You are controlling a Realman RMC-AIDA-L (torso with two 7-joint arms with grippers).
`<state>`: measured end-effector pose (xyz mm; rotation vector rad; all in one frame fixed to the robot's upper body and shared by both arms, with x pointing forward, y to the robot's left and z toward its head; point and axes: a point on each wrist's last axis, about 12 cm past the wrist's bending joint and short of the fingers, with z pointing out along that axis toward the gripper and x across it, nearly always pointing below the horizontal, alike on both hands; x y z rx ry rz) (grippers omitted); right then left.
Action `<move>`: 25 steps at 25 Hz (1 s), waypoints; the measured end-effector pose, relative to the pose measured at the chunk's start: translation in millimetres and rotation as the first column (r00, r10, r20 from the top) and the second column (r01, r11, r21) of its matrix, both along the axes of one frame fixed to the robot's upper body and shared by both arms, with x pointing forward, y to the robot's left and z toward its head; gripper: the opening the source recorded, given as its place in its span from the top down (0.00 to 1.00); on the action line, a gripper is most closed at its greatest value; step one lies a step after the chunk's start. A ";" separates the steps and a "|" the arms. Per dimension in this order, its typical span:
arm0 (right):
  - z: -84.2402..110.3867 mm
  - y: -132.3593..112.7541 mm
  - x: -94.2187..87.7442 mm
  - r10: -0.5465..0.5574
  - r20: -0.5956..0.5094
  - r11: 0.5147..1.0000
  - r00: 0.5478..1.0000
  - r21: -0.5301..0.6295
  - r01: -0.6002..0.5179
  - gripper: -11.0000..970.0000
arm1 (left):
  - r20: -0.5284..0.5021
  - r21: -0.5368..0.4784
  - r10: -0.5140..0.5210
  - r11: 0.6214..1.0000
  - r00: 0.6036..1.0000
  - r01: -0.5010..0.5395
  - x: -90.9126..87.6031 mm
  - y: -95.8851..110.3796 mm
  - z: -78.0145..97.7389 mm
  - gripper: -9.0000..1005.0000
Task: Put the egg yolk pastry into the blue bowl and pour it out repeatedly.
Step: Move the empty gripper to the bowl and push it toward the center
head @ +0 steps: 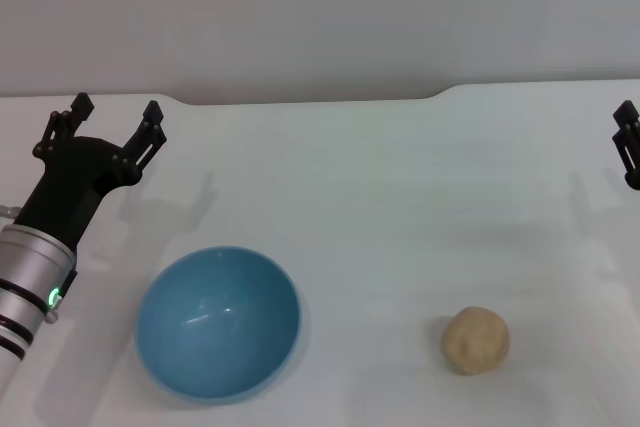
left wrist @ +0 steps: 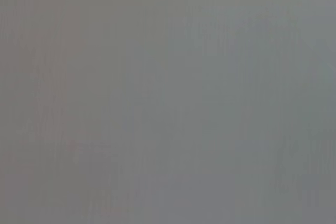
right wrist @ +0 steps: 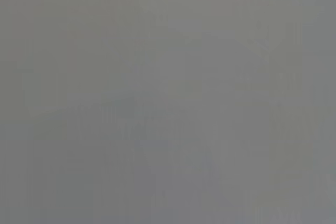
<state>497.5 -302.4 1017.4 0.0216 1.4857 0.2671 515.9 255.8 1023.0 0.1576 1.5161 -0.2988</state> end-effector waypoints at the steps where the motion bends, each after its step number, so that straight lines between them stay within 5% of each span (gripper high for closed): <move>1: 0.0 0.0 0.0 0.000 0.000 1.000 1.000 0.000 0.000 0.51 | 0.000 0.000 0.000 1.000 1.000 0.000 -0.1 0.1 -0.1 0.14; 16: -0.3 1.1 -0.2 0.001 -0.001 1.000 1.000 0.003 -0.001 0.51 | -0.018 -0.033 0.025 0.999 1.000 -0.025 1.4 10.2 0.4 0.14; 21: -0.1 2.0 0.1 0.002 0.001 1.000 1.000 0.006 -0.002 0.51 | -0.006 -0.133 0.059 0.989 0.998 -0.059 16.2 28.3 13.8 0.14; 25: 0.1 2.3 0.3 0.002 0.001 1.000 1.000 0.007 -0.002 0.51 | 0.003 -0.149 -0.017 0.989 1.000 0.017 33.1 38.3 29.1 0.14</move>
